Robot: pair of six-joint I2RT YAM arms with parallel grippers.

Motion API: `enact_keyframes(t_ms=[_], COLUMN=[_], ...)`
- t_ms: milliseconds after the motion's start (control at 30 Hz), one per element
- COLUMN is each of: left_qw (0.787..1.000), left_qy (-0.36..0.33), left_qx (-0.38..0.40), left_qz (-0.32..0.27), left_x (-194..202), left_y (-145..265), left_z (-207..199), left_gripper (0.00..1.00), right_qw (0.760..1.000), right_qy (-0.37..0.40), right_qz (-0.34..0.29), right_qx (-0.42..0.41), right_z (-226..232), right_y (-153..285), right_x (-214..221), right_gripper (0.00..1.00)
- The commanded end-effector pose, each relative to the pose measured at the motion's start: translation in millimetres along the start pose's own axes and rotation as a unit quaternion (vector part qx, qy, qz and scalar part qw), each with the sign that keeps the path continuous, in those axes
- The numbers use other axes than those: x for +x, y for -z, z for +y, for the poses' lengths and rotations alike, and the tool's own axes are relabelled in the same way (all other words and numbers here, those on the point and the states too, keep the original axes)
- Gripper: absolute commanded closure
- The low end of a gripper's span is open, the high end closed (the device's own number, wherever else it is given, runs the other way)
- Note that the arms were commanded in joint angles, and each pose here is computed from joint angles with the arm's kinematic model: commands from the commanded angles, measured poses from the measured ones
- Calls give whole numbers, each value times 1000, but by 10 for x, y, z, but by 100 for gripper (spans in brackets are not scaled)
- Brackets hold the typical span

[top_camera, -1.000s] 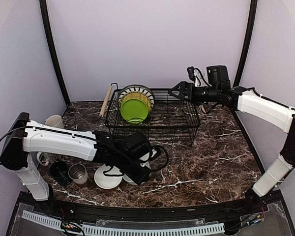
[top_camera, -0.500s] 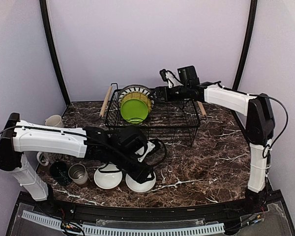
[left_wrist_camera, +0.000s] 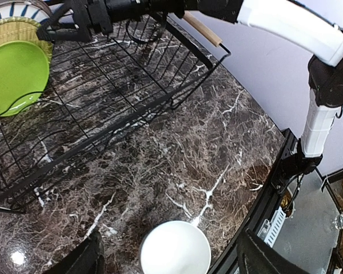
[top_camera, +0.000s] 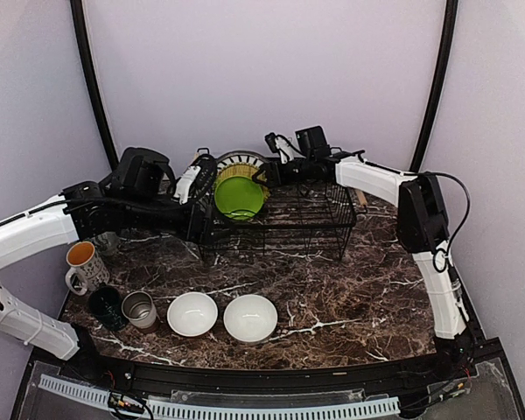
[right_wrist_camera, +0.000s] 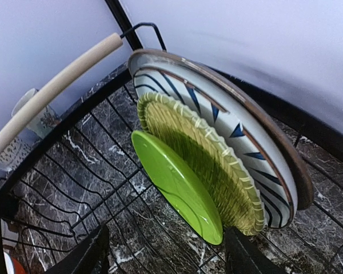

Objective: Unload the mixed dishes from the dish rack
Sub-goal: Grab the plate from the dish rack.

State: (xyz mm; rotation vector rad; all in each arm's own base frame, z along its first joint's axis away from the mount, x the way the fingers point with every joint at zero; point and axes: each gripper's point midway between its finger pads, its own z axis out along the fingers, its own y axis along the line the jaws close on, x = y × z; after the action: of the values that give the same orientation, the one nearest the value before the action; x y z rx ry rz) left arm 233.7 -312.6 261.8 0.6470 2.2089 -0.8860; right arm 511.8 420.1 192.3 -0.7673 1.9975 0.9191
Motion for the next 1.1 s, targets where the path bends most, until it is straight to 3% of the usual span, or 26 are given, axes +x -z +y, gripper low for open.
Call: enact_keyframes(t_ms=[0, 167, 400, 733, 833, 967, 1067], left_qw=[999, 996, 994, 988, 988, 988, 987], left_qy=[3, 7, -6, -36, -40, -40, -41], left_qx=[-7, -33, -54, -71, -62, -57, -53], left_qz=[-35, -86, -97, -131, -136, -138, -147], left_x=[-181, -464, -543, -845, -877, -893, -931], left_y=[167, 404, 534, 692, 701, 695, 734], left_z=[177, 358, 440, 440, 415, 413, 387], left_gripper=[18, 16, 15, 14, 14, 14, 14], right_qw=[1000, 1000, 999, 998, 996, 995, 993], right_qy=[0, 16, 32, 59, 66, 82, 103], right_qz=[8, 13, 21, -13, -24, -37, -53], right_qx=[-29, -4, 3, -34, -46, -44, -34], right_z=[75, -101, -245, -188, -122, -32, 72], right_y=[-113, -241, -445, -627, -621, -545, -397], right_x=[59, 157, 282, 212, 129, -28, -257], right_gripper=[35, 34, 38, 62, 81, 98, 100])
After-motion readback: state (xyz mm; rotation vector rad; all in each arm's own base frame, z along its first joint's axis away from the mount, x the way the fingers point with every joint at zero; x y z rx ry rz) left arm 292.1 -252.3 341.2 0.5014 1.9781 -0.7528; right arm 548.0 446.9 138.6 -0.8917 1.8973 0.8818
